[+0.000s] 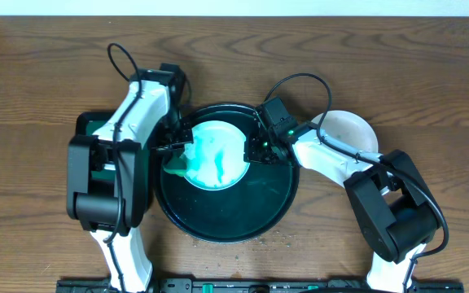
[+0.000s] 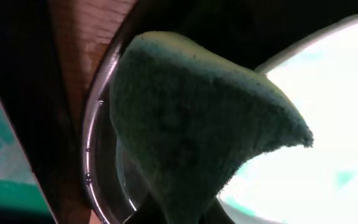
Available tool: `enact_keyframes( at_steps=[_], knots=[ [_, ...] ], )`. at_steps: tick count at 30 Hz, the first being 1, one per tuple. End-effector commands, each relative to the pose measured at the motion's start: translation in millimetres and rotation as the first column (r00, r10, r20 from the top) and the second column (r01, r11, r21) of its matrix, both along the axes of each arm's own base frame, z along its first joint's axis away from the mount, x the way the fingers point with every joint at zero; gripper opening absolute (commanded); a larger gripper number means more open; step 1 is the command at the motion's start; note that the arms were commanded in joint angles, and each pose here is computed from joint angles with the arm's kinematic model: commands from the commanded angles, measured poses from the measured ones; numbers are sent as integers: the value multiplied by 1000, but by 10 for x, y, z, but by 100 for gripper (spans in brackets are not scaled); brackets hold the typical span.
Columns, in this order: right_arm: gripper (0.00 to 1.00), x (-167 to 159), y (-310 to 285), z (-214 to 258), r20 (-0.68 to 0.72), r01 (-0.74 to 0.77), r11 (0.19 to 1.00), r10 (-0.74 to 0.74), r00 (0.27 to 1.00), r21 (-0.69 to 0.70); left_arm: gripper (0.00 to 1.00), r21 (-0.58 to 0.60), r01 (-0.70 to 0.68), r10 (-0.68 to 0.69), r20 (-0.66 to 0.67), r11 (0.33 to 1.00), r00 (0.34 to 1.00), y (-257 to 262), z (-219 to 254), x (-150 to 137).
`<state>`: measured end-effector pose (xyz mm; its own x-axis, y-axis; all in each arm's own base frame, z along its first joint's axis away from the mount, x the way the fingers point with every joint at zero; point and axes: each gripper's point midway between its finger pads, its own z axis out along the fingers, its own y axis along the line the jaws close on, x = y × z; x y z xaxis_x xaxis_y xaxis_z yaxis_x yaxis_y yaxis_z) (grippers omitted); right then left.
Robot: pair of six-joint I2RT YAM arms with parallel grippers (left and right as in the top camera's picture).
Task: Clean dirty plates on tray and stack at the side
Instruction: 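Scrub the last plate with the sponge while the right gripper holds it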
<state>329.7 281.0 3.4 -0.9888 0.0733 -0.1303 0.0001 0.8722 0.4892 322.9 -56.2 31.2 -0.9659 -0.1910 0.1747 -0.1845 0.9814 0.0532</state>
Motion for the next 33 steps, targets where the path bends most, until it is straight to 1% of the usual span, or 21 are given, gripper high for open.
enact_keyframes(
  at_steps=[1, 6, 9, 12, 14, 16, 17, 18, 20, 21, 22, 24, 26, 28, 29, 31, 32, 33],
  knots=[
    [1, -51, -21, -116, -30, -16, 1000, 16, 999, -13, 7, 62, 31, -33, 25, 998, 999, -103, -45, 32],
    [1, -52, -22, -116, -30, -17, 1000, 16, 999, -13, 7, 50, 111, -116, 111, 993, 987, -419, -206, 120],
    [1, -53, -22, -116, -31, -17, 1000, 16, 999, -13, 7, 61, 85, -93, 154, 994, 984, -481, -257, 175],
    [1, -54, -23, -117, -31, -17, 1000, 17, 999, -14, 7, 60, 59, -67, 143, 996, 987, -481, -297, 126],
    [1, -54, -23, -117, -31, -17, 1000, 17, 999, -14, 7, 35, 58, -62, 115, 998, 991, -511, -322, 50],
    [1, -53, -23, -117, -31, -17, 1000, 17, 999, -13, 7, -58, 72, -69, 66, 996, 995, -655, -322, -65],
    [1, -53, -22, -116, -31, -17, 1000, 17, 999, -13, 7, -147, 113, -107, 47, 983, 993, -794, -304, -116],
    [1, -53, -22, -116, -31, -17, 1000, 17, 999, -13, 7, -252, 164, -159, 40, 954, 987, -955, -271, -167],
    [1, -52, -21, -116, -30, -17, 1000, 17, 999, -13, 7, -433, 247, -245, 61, 867, 968, -1235, -170, -241],
    [1, -52, -21, -116, -30, -17, 1000, 17, 999, -13, 7, -486, 279, -274, 83, 828, 958, -1320, -128, -254],
    [1, -52, -21, -116, -30, -17, 1000, 17, 999, -13, 7, -494, 290, -282, 92, 820, 955, -1336, -124, -248],
    [1, -52, -20, -115, -30, -17, 1000, 17, 999, -12, 7, -466, 306, -285, 117, 830, 951, -1301, -153, -181],
    [1, -53, -21, -116, -30, -17, 1000, 17, 999, -12, 7, -374, 292, -260, 135, 880, 956, -1171, -223, -61],
    [1, -53, -20, -116, -31, -17, 1000, 17, 999, -12, 7, -212, 223, -193, 154, 951, 969, -924, -304, 96],
    [1, -53, -20, -115, -31, -18, 1000, 17, 999, -12, 7, -124, 180, -158, 168, 976, 973, -780, -330, 168],
    [1, -56, -16, -114, -32, -19, 1000, 18, 999, -10, 7, 47, 92, -100, 209, 995, 973, -489, -333, 290],
    [1, -57, -17, -114, -32, -19, 1000, 19, 999, -10, 7, 144, 37, -71, 236, 989, 969, -316, -314, 345],
    [1, -57, -17, -114, -32, -19, 1000, 19, 999, -10, 7, 212, -3, -53, 258, 977, 965, -192, -287, 376]
  ],
)
